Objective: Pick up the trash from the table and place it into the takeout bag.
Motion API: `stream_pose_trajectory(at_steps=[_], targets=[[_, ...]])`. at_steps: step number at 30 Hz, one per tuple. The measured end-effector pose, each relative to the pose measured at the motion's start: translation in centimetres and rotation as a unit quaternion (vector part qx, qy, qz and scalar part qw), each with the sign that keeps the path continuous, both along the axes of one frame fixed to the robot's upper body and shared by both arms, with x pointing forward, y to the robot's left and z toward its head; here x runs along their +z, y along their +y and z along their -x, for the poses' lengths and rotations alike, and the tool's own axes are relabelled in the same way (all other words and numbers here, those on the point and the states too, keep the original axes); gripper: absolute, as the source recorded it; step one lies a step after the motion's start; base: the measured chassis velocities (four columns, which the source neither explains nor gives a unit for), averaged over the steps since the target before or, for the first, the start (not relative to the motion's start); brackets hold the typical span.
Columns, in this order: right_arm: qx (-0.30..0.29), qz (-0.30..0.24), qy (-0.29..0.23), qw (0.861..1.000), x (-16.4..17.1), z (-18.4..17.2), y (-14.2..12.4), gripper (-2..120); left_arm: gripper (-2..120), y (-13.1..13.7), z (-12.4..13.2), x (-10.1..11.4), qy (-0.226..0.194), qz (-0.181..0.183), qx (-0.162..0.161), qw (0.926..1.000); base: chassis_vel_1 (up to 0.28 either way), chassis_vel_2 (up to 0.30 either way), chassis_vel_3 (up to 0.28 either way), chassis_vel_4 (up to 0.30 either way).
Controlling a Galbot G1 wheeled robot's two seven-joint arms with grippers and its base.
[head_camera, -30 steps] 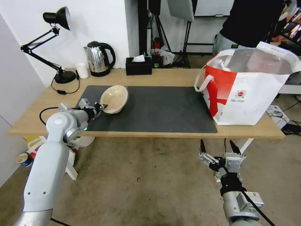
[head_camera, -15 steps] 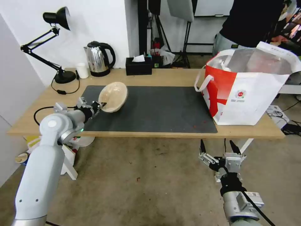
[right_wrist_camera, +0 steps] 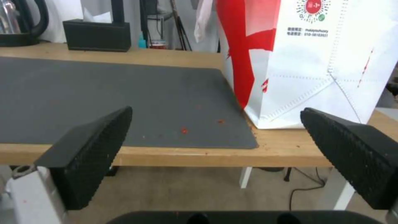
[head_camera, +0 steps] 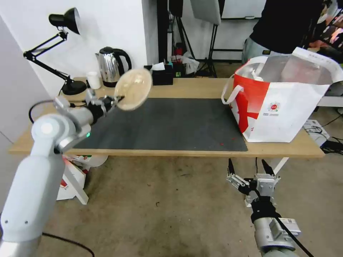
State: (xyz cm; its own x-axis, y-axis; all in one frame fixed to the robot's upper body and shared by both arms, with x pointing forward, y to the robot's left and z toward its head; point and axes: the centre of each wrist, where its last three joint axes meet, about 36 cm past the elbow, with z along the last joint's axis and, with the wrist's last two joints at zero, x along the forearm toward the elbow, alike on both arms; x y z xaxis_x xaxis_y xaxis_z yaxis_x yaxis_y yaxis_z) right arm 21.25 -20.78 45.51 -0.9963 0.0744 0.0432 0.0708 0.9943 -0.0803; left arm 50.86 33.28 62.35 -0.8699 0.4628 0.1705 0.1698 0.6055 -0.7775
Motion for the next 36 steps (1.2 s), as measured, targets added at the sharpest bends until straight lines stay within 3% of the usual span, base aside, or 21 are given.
stream_pose_trajectory(at_steps=[8, 11, 13, 20, 36], targets=[[0.000, 0.000, 0.000, 1.000, 0.0, 0.0, 0.0, 100, 1, -1.5, -3.4, 3.3, -0.034, -0.027, -0.031, 0.9986, 0.000, 0.000, 0.000, 0.000], [0.000, 0.000, 0.000, 1.000, 0.0, 0.0, 0.0, 100, 1, -3.4, -5.5, 5.4, -0.051, -0.036, -0.045, 0.9970, 0.000, 0.000, 0.000, 0.000], [0.000, 0.000, 0.000, 1.000, 0.0, 0.0, 0.0, 100, 1, -4.2, -6.2, 5.7, -0.053, -0.040, -0.048, 0.9966, 0.000, 0.000, 0.000, 0.000], [0.000, 0.000, 0.000, 1.000, 0.0, 0.0, 0.0, 100, 1, -10.6, -12.2, 7.1, -0.044, -0.062, -0.077, 0.9942, 0.000, 0.000, 0.000, 0.000], [0.000, 0.000, 0.000, 1.000, 0.0, 0.0, 0.0, 100, 1, -20.8, -16.3, 11.5, -0.076, -0.085, -0.122, 0.9859, 0.000, 0.000, 0.000, 0.000]])
